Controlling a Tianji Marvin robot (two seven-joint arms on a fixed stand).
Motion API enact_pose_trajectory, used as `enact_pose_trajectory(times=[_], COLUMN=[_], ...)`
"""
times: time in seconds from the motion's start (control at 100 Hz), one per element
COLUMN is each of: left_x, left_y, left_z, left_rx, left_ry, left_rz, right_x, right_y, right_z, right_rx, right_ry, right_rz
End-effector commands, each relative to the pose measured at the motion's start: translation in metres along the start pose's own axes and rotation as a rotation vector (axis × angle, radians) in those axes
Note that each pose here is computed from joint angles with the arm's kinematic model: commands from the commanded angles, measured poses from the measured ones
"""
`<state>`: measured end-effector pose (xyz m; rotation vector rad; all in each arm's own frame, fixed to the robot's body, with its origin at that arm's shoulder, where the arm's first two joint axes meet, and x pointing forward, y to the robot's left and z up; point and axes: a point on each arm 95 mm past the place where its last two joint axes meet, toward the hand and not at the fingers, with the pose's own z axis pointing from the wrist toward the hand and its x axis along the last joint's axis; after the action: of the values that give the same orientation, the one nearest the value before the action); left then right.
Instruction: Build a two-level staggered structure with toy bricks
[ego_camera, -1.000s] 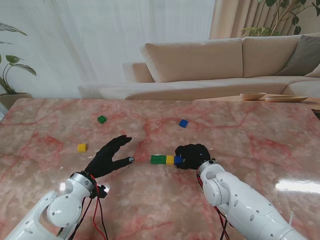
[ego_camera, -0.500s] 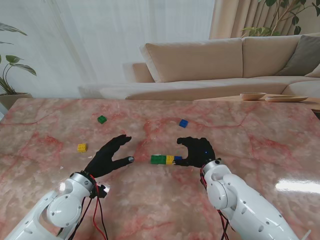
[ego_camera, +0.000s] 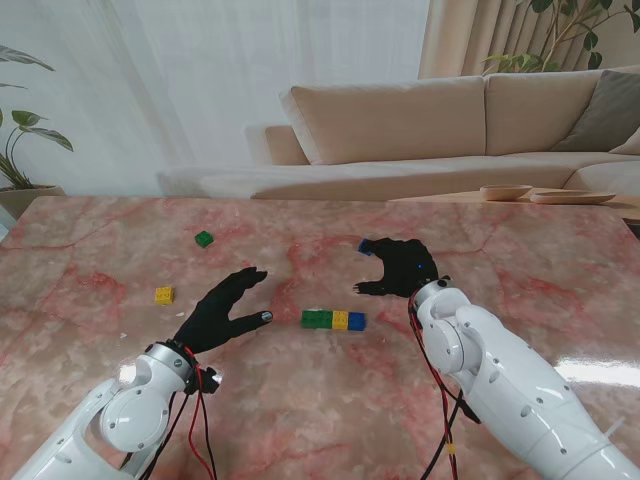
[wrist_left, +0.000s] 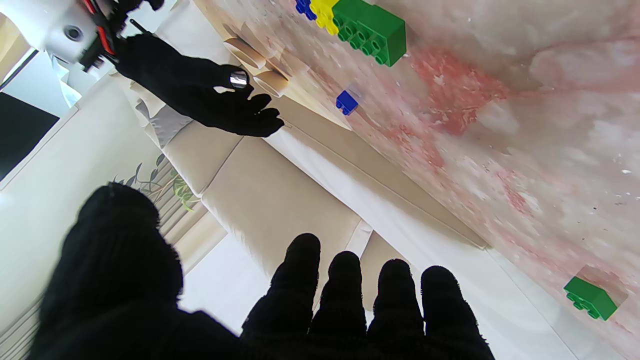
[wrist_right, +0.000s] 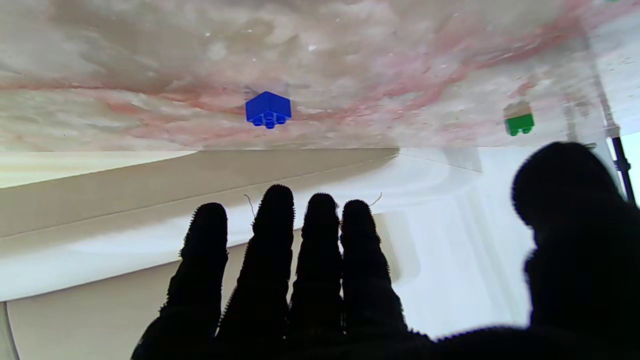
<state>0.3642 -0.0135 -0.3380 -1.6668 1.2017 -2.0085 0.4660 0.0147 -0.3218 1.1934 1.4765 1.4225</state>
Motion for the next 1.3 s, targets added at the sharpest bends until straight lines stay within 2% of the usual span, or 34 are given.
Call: enact_pose_trajectory(times=[0.0,0.29,0.91,1.11,1.29], left_x=[-0.001,0.000,-0.006,-0.008,-0.011], left_y=[0.002,-0.002,-0.013,-0.013,-0.015], left_z=[-0.001,-0.001,-0.007,-0.011,-0.014], left_rx=[-0.009,-0.010,-0.028,-0.039,-0.040], left_ry=[-0.008,-0.017,-0.064,-0.076,-0.090], left_rz=[0.002,0.009,0.029,0.028,0.032], right_x=[-0.012,-0.029,-0.035,-0.036,-0.035], right_y=[0.000,-0.007,-0.007,-0.009,-0.013], right_z=[0.008,0.044,0.105,0.120,0.126], right_rx=[0.019,0.088,0.155,0.191,0.223], right_ry=[-0.029,-0.071,-0.094,-0.090,-0.082], right_rz=[-0.021,-0.001,0.024,0.024,0.028])
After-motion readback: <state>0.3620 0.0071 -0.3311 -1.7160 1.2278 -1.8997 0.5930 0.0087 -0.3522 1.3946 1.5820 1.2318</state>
